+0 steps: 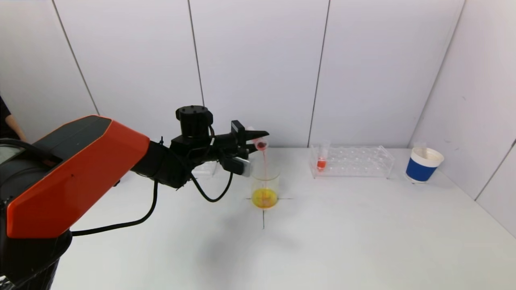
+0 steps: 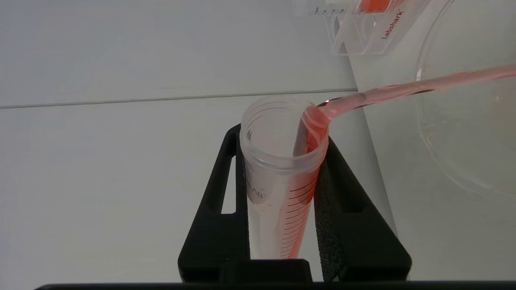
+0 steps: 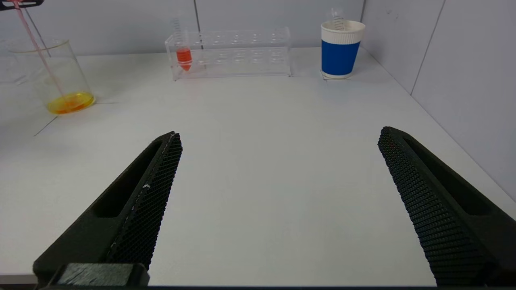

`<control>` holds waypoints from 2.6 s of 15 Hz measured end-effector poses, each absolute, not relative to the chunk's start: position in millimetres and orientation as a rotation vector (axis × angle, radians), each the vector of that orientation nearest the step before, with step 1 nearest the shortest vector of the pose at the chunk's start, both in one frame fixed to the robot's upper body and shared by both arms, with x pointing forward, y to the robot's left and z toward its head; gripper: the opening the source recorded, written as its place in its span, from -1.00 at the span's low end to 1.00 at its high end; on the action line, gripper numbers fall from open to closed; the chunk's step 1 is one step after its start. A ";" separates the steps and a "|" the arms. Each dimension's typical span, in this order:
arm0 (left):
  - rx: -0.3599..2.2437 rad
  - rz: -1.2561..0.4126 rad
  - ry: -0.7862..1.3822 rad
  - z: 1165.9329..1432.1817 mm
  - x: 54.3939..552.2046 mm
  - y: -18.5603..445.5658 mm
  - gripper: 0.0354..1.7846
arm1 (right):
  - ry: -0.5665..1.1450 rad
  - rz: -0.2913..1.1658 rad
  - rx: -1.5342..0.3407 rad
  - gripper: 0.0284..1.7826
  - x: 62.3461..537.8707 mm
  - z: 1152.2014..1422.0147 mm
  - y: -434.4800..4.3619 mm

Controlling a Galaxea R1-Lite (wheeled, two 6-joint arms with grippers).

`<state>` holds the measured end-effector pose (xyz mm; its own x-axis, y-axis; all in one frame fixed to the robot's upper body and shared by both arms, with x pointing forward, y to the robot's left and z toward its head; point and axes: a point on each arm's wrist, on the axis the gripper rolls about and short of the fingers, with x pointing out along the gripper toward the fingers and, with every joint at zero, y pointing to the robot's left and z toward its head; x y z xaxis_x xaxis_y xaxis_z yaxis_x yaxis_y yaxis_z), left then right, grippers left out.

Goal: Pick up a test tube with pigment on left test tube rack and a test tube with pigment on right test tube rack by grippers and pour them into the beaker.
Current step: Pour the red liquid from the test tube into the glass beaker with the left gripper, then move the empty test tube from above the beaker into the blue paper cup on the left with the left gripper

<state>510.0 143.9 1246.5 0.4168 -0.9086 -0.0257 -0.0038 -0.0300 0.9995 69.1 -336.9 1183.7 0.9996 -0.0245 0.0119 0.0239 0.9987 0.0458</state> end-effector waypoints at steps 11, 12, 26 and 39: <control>1.536 -0.899 -0.924 1247.7 506.4 145.3 -0.51 | -0.012 -0.024 0.046 0.99 69.1 1183.7 -336.9; 1.549 -0.899 -0.926 1247.3 506.1 145.4 -0.51 | -0.012 -0.024 0.046 0.99 69.1 1183.7 -336.9; 1.646 -0.883 -0.945 1249.4 506.5 148.6 -0.51 | -0.012 -0.024 0.046 0.99 69.1 1183.7 -336.9; 1.417 -0.834 -0.874 1263.8 501.6 135.7 -0.51 | -0.012 -0.024 0.046 0.99 69.1 1183.7 -336.9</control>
<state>501.6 135.7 1263.8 0.4581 -0.8889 0.0106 -0.0303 -0.0036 0.9995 69.1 -336.9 1183.7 0.9996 -0.0243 0.0119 0.0237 0.9987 0.0462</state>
